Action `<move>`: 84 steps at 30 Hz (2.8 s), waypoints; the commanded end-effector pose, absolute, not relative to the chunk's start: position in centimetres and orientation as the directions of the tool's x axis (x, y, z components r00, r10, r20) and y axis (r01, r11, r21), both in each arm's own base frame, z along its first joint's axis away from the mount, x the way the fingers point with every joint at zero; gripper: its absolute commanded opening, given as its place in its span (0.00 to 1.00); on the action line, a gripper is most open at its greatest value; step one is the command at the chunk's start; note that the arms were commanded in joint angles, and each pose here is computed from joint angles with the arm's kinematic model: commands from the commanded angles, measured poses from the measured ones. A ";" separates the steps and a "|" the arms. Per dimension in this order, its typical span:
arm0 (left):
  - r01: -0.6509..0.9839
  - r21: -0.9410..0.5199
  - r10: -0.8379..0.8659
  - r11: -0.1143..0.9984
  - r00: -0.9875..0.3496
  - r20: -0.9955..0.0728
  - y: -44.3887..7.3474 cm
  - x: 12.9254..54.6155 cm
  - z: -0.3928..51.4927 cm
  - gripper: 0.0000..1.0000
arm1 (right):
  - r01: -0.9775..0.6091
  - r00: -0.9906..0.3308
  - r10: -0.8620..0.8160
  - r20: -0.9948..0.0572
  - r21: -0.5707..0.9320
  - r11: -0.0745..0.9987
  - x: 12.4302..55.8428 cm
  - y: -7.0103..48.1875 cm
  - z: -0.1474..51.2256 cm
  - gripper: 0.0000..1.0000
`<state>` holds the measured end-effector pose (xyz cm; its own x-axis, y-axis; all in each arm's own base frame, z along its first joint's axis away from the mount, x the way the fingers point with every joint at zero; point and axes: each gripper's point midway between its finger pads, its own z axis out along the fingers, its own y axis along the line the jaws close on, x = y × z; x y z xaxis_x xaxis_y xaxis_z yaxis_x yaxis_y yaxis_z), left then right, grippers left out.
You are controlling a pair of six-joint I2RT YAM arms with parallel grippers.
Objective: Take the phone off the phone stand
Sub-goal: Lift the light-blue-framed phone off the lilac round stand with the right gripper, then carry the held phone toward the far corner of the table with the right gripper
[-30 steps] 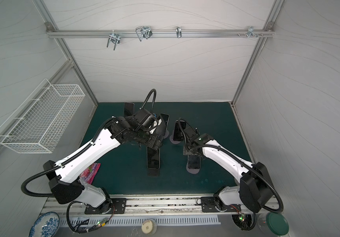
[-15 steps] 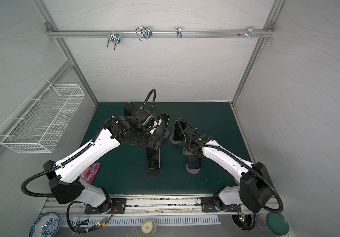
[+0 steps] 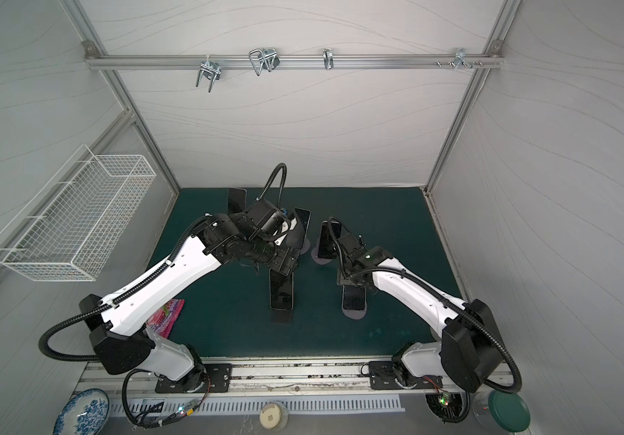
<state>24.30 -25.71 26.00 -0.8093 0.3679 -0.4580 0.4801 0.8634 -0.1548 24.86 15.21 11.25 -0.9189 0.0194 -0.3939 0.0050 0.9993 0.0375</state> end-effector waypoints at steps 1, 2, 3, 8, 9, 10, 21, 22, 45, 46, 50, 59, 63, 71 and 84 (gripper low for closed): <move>0.485 -0.173 0.346 0.857 -0.791 -0.504 -26.3 24.7 27.4 0.91 | 0.002 -0.921 0.024 -0.390 0.058 0.998 24.4 15.2 11.4 0.68; 0.485 -0.173 0.346 0.857 -0.791 -0.504 -26.3 24.7 27.5 0.91 | 0.000 -0.920 0.023 -0.392 0.058 0.998 24.4 15.2 11.4 0.68; 0.486 -0.175 0.345 0.856 -0.790 -0.507 -26.4 24.7 27.6 0.91 | 0.000 -0.920 0.023 -0.391 0.059 0.998 24.4 15.3 11.5 0.68; 0.486 -0.171 0.344 0.857 -0.786 -0.513 -26.3 24.8 27.8 0.91 | -0.008 -0.917 0.018 -0.398 0.063 0.998 24.4 15.3 11.9 0.64; 0.487 -0.172 0.343 0.857 -0.786 -0.515 -26.4 24.8 27.9 0.91 | -0.009 -0.916 0.017 -0.400 0.065 0.998 24.4 15.3 12.1 0.63; 0.486 -0.172 0.342 0.857 -0.786 -0.515 -26.4 24.8 27.9 0.91 | -0.014 -0.915 0.013 -0.402 0.065 0.998 24.4 15.3 12.2 0.62; 0.487 -0.178 0.330 0.855 -0.775 -0.539 -26.9 25.4 29.0 0.91 | -0.060 -0.900 -0.041 -0.434 0.030 0.998 24.7 14.9 13.9 0.55; 0.487 -0.179 0.328 0.855 -0.774 -0.541 -26.9 25.5 29.1 0.91 | -0.064 -0.899 -0.044 -0.435 0.030 0.998 24.7 14.9 14.1 0.55; 0.487 -0.207 0.276 0.848 -0.741 -0.612 -29.1 27.7 30.8 0.90 | -0.162 -0.857 -0.106 -0.505 0.067 0.984 26.7 15.2 20.3 0.44; 0.486 -0.210 0.271 0.848 -0.739 -0.616 -29.2 27.8 30.7 0.90 | -0.167 -0.857 -0.109 -0.504 0.071 0.983 26.7 15.3 20.4 0.44; 0.477 -0.217 0.242 0.852 -0.725 -0.646 -29.2 28.2 31.0 0.90 | -0.174 -0.864 -0.110 -0.492 0.086 0.981 26.9 15.6 20.9 0.43; 0.423 -0.226 0.172 0.878 -0.718 -0.675 -28.7 28.9 30.6 0.89 | -0.187 -0.857 -0.095 -0.506 0.134 0.973 26.9 15.5 22.0 0.43; 0.406 -0.256 0.140 0.877 -0.726 -0.673 -29.0 29.1 31.2 0.89 | -0.180 -0.853 -0.087 -0.514 0.135 0.974 26.8 15.1 21.8 0.43; 0.437 -0.266 0.164 0.859 -0.727 -0.667 -30.9 29.9 31.0 0.88 | -0.096 -0.848 -0.012 -0.529 0.131 0.987 27.9 13.2 21.8 0.43; 0.452 -0.280 0.167 0.847 -0.726 -0.667 -33.1 31.5 30.1 0.89 | -0.060 -0.872 0.024 -0.490 0.157 0.986 31.1 11.2 20.8 0.41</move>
<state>30.77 -31.62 27.74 -0.7581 0.1987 -0.6211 0.4280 0.8702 -0.2440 30.13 11.01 19.08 -0.8943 0.0279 -0.4467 -0.0340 0.9909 0.1299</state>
